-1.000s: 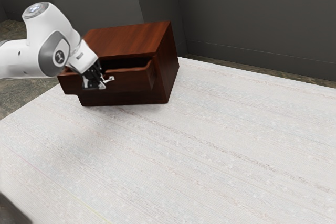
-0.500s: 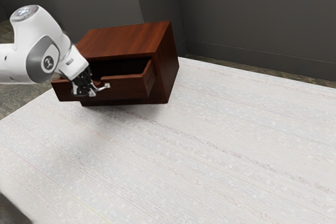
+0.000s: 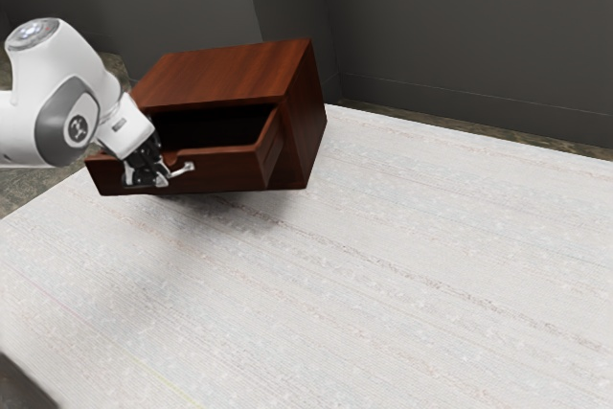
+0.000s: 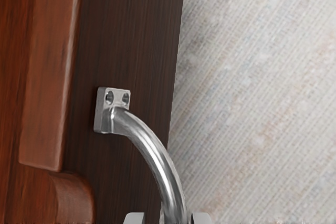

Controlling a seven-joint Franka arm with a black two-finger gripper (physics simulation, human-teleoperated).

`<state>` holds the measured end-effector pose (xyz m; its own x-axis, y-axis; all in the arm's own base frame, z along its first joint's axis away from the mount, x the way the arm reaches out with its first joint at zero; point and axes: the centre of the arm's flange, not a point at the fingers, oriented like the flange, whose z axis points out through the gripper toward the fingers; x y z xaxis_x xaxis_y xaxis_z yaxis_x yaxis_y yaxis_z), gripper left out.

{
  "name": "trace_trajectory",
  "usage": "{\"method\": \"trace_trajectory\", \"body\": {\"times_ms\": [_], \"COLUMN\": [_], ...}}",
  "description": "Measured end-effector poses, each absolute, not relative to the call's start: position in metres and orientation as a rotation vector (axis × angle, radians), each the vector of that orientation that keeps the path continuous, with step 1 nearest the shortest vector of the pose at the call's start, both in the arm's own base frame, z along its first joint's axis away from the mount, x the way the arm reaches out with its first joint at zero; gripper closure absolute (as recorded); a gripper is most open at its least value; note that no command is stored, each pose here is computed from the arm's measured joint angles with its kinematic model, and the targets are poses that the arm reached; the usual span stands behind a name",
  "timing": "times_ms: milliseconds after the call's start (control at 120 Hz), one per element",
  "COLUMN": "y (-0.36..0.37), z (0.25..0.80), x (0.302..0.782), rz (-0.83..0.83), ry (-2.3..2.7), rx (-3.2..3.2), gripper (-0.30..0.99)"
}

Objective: Pull the drawer handle with one arm to open the drawer

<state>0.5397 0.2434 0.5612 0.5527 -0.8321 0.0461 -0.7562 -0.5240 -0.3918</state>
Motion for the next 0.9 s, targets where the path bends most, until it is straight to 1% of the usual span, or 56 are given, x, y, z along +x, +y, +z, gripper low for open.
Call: {"method": "trace_trajectory", "body": {"times_ms": [508, 700, 808, 900], "y": [0.225, 0.215, 0.199, 0.175], "z": [0.563, 0.569, 0.602, 0.660], "x": [0.520, 0.504, 0.479, 0.442], "rz": [-0.324, -0.326, -0.347, -0.378], "ry": [1.309, 1.303, 1.277, 1.240], "rx": [-2.458, -2.452, -2.405, -2.334], "gripper": [0.66, 0.67, 0.65, 0.60]}}
